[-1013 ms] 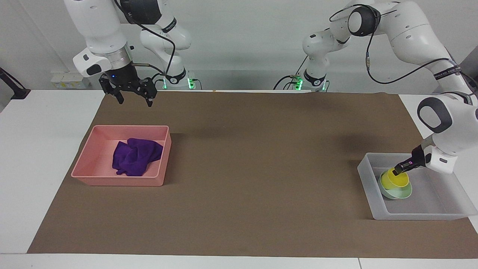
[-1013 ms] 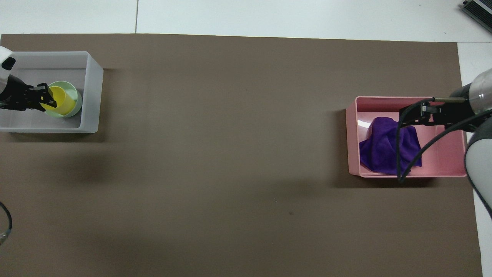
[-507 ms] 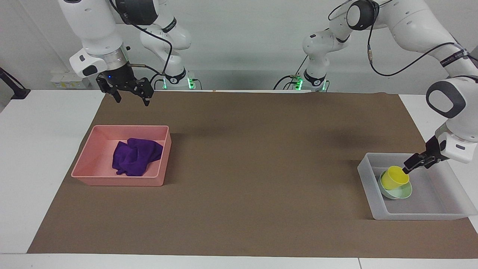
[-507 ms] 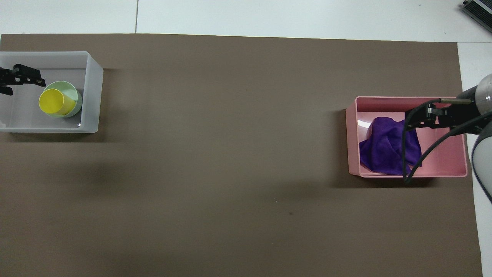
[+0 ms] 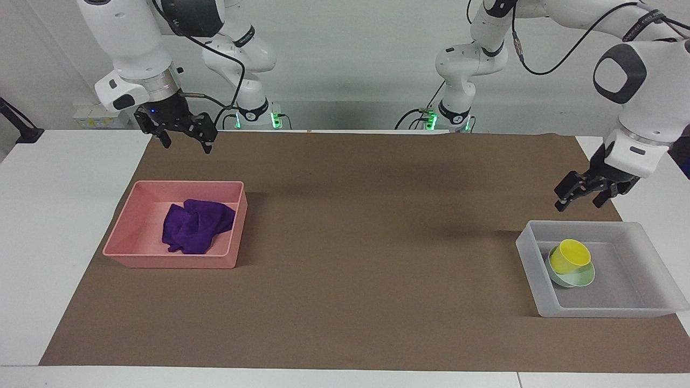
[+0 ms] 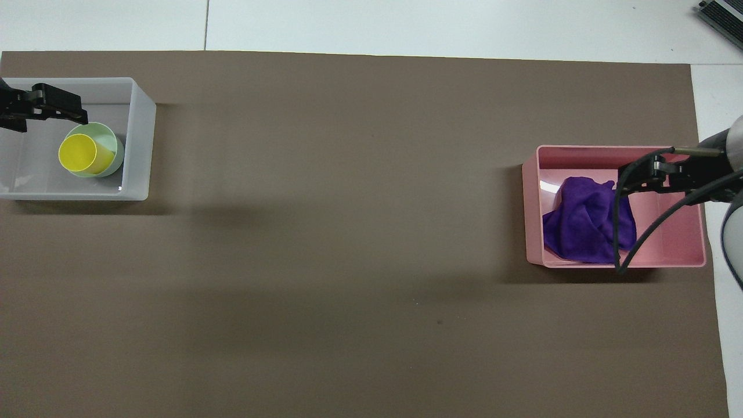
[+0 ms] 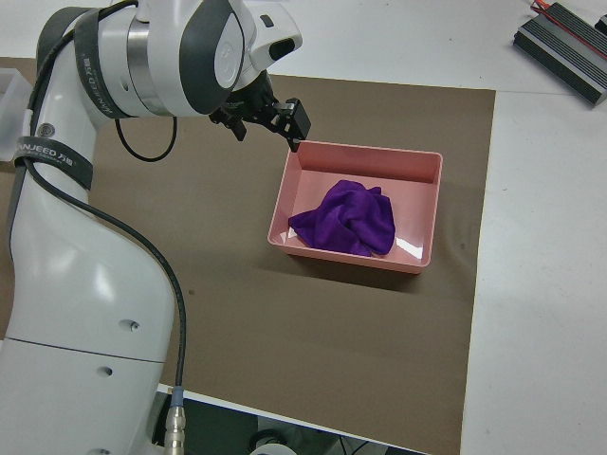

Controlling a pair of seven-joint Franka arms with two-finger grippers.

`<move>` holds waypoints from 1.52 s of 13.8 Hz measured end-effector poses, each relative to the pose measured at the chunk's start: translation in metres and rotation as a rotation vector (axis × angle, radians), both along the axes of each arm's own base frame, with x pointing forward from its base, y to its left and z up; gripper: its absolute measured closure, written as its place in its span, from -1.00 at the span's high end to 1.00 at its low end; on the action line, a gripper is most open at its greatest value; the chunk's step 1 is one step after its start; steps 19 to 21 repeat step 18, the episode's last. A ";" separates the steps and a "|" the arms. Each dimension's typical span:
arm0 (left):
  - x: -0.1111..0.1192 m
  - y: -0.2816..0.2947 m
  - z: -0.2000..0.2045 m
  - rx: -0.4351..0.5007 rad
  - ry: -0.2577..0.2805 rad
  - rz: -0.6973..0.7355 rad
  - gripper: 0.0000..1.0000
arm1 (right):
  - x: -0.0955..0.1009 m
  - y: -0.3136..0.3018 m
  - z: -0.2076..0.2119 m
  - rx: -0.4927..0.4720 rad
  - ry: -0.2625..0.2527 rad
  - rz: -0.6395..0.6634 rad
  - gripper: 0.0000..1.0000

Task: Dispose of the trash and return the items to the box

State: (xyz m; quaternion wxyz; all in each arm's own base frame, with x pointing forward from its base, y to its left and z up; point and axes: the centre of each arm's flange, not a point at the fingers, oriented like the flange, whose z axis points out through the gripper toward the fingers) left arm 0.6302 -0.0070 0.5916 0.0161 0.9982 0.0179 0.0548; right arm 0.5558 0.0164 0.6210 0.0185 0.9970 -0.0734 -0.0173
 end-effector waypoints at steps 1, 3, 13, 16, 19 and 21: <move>-0.013 -0.013 0.008 0.010 0.044 -0.018 1.00 | 0.000 0.000 0.000 0.000 0.000 0.000 1.00; -0.037 -0.036 0.022 0.023 0.111 -0.038 1.00 | 0.000 0.000 0.000 0.000 0.000 0.000 1.00; -0.085 -0.061 0.025 0.043 0.148 -0.062 1.00 | 0.000 0.000 0.000 0.000 0.000 0.000 1.00; -0.086 -0.058 0.023 0.043 0.152 -0.057 1.00 | 0.000 0.000 0.000 0.000 0.000 0.000 1.00; -0.086 -0.056 0.023 0.043 0.153 -0.054 1.00 | 0.000 0.000 0.000 0.000 0.000 0.000 1.00; -0.086 -0.056 0.023 0.043 0.153 -0.054 1.00 | 0.000 0.000 0.000 0.000 0.000 0.000 1.00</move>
